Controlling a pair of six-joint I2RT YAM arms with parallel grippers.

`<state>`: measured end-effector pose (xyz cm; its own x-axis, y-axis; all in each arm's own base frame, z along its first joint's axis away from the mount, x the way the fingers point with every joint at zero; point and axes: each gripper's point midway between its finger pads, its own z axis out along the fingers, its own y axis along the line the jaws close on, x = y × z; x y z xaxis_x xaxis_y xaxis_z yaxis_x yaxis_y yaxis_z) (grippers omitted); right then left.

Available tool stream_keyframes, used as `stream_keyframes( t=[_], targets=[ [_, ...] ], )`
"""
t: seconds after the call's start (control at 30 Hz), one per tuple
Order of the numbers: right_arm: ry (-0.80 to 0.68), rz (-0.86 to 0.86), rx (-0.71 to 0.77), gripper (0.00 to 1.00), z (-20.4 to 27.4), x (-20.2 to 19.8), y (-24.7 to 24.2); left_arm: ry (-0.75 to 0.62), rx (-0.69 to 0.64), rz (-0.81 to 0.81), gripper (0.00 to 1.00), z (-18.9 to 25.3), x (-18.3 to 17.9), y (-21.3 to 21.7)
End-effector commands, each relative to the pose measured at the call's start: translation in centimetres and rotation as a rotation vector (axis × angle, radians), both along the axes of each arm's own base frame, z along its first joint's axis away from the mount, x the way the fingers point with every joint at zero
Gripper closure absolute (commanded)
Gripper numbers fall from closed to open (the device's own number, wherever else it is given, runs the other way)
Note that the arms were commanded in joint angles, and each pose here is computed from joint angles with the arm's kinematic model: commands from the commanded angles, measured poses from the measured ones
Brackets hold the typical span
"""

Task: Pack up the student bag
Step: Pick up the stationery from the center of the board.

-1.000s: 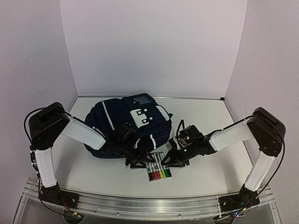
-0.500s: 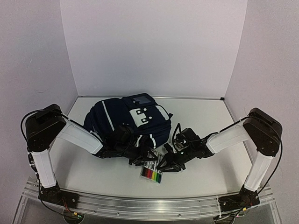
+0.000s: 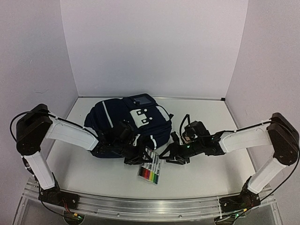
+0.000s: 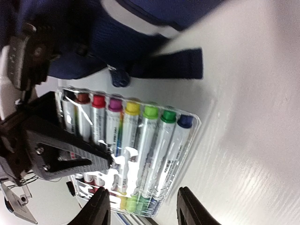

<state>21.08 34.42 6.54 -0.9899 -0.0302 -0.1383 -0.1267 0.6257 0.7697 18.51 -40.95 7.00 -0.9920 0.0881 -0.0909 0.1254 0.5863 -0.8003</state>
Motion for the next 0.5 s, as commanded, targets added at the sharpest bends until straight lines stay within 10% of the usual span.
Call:
stream_keyframes(
  t=[0.0,0.47],
  targets=[
    [-0.191,-0.093,-0.042,0.46,4.5,2.3,-1.7,-0.182,-0.090,-0.072,1.00,8.5,0.8,-0.8],
    [-0.775,-0.132,-0.178,0.29,18.5,4.9,1.5,-0.378,-0.093,0.136,1.00,22.5,10.1,10.2]
  ],
)
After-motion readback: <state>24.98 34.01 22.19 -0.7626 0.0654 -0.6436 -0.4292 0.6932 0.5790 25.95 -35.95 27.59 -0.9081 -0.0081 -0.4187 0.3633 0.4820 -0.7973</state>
